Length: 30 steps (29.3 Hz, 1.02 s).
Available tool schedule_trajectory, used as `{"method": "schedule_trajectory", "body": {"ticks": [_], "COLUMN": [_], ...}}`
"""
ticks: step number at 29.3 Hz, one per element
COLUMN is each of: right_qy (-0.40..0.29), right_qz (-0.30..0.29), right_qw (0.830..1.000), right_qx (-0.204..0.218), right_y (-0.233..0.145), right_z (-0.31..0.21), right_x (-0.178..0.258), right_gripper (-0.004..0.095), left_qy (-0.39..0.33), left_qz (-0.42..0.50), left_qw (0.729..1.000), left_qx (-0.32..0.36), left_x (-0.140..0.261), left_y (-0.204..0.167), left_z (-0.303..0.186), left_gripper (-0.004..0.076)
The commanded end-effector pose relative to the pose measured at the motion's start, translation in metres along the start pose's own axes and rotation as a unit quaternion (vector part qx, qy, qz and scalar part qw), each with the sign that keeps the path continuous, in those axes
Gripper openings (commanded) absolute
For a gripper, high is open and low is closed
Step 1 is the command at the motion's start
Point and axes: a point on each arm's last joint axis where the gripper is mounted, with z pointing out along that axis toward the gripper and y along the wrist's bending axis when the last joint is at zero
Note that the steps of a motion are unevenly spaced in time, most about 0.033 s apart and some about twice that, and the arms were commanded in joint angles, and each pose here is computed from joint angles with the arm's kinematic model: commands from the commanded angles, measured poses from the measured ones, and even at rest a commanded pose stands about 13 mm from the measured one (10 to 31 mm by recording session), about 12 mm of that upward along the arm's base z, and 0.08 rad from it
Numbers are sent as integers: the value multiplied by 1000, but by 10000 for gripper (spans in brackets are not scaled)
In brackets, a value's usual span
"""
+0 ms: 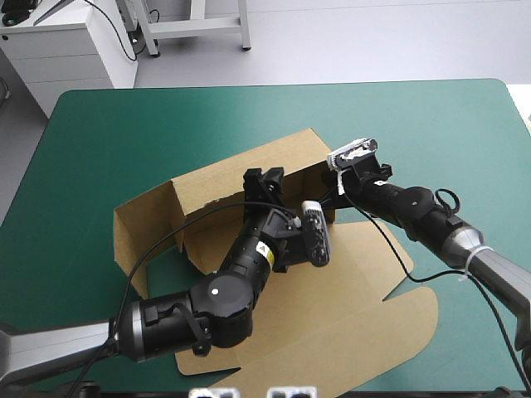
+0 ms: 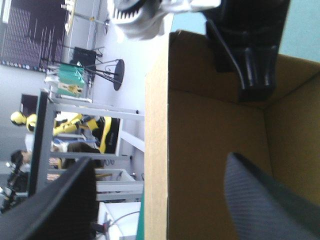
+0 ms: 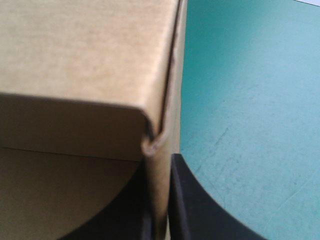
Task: Fold the box
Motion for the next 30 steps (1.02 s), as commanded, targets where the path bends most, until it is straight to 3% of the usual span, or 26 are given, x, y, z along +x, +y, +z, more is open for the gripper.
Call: {"method": "schedule_trajectory", "body": {"ticks": [1, 2, 7, 15, 20, 24, 30], "right_qy": [-8, -7, -8, -9, -11, -14, -24], "right_qz": [2, -1, -2, -10, -29, -44, -56], "right_qw": [999, 999, 999, 999, 999, 998, 998], "right_qx": [-38, -39, -40, -39, -36, -32, -32], "right_y": [10, 10, 10, 10, 10, 10, 10], "right_z": [-8, -8, -8, -10, -13, -16, -24], "right_x": [-9, -9, -10, -10, -12, -13, -17], "right_gripper": [-19, -19, -19, -20, -20, -20, -20], "left_qy": [-21, -25, -16, -19, 18, 74, 110], "left_qz": [64, 64, 55, -135, -271, -361, -482], "left_qw": [997, 997, 998, 981, 950, 913, 860], "left_qx": [-31, -31, -1, 137, 155, 173, 124], "left_x": [-4, -5, -4, 20, 72, 120, 183], "left_y": [18, 19, 27, 103, 164, 184, 206], "left_z": [-27, -27, -26, -22, -27, -31, -46], "left_gripper": [119, -11, 19, 19, 18, 14, 5]}}
